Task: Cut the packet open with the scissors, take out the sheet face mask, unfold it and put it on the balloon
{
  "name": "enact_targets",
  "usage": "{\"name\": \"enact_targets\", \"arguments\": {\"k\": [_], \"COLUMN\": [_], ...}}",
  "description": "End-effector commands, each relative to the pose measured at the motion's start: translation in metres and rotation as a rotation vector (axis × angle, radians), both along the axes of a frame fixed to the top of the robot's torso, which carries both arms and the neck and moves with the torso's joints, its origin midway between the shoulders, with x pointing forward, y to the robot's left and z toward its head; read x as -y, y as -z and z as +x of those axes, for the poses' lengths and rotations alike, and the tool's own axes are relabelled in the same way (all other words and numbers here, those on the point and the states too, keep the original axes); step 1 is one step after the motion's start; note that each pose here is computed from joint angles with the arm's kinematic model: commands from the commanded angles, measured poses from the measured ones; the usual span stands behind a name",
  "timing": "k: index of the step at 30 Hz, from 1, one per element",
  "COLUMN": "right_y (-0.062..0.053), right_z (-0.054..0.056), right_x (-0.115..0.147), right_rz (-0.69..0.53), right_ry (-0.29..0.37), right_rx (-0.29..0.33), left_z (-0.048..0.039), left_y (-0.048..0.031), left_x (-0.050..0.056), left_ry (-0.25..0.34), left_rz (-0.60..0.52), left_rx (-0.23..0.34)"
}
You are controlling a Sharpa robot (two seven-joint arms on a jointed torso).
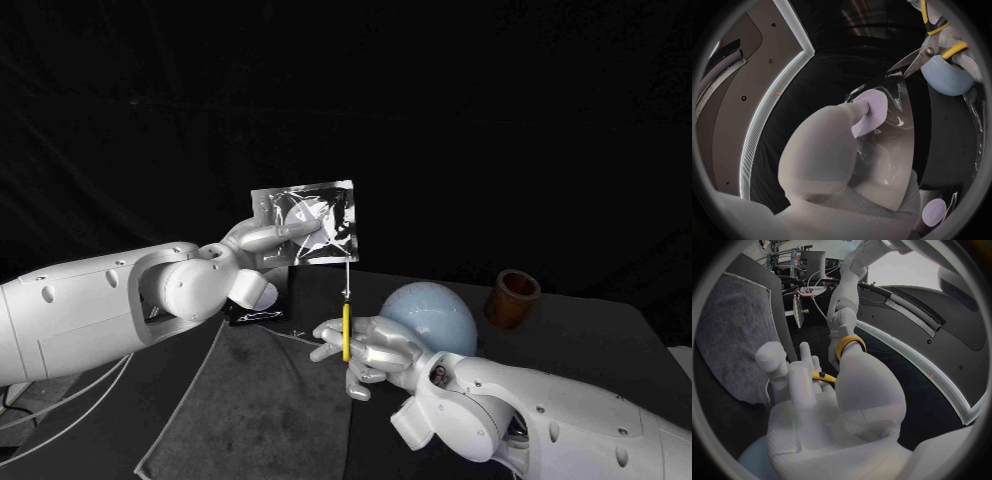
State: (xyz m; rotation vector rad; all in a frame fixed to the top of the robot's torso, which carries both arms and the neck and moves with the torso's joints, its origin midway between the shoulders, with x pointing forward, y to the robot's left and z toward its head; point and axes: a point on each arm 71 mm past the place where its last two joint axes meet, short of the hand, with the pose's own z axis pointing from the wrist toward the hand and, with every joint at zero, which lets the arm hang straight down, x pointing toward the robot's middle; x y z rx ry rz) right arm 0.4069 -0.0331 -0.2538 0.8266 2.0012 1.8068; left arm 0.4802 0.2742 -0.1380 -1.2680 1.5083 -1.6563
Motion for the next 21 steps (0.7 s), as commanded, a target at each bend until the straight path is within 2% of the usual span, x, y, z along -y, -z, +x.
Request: {"name": "enact_targets", "arguments": {"k": [1,21], "right_y": [-0.0018,-0.0025], "right_z": [0.0010,0.0046], "right_x": [-0.0010,-0.0001], "right_rz": [0.019,0.028], "right_ry": [0.012,0.045], "right_rx": [0.001,-0.008], "left_z": [-0.0009,-0.0009], "left_y": [-0.0016,-0.0011], "left_x": [0.0039,0.0030], "left_ry": [0.026,0.026], "left_rz": [-0.011,-0.010], "left_rx": [0.007,0.005]}}
